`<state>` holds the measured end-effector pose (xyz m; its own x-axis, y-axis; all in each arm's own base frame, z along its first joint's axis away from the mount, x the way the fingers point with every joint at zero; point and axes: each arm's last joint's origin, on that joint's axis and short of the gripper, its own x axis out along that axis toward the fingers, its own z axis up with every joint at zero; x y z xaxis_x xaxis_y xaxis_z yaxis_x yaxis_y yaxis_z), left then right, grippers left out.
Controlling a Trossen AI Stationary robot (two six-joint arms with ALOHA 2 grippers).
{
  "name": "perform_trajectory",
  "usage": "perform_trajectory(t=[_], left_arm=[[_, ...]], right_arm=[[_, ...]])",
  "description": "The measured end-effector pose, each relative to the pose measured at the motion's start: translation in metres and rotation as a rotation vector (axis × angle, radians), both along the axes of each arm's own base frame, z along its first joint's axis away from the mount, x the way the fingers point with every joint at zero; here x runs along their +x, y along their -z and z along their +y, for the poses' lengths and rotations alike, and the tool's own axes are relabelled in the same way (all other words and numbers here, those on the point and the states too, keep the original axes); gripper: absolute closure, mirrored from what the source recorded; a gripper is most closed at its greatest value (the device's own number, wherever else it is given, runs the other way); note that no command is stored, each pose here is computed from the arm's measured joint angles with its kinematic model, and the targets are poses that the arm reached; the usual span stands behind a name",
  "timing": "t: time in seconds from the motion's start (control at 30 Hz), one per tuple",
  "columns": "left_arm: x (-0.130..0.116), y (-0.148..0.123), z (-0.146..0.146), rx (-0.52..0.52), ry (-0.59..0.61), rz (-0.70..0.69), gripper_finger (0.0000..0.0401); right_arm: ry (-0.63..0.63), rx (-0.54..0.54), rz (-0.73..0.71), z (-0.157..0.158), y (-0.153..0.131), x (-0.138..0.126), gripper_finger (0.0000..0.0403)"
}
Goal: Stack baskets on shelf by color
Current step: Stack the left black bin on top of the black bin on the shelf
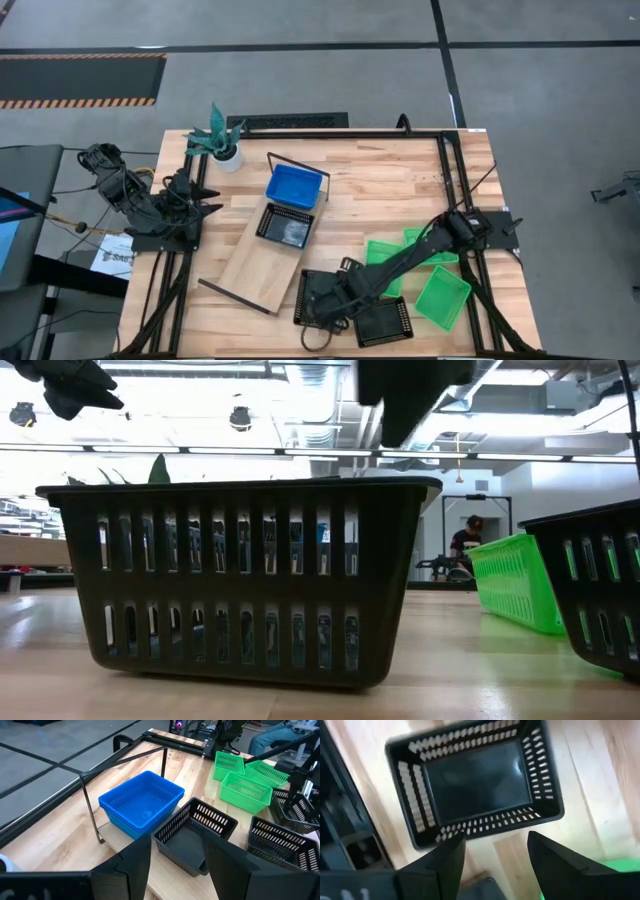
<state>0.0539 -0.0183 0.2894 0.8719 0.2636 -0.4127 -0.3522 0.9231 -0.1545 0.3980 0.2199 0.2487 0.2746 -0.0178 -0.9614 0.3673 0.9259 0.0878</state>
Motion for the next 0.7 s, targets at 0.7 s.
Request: perform_trajectory(t=[0.7], left_arm=[[0.0, 0.0, 0.0, 0.01, 0.001, 0.001, 0.0232]], right_arm=[[-1.012, -0.286, -0.042, 0.026, 0.004, -0.009, 0.0168]])
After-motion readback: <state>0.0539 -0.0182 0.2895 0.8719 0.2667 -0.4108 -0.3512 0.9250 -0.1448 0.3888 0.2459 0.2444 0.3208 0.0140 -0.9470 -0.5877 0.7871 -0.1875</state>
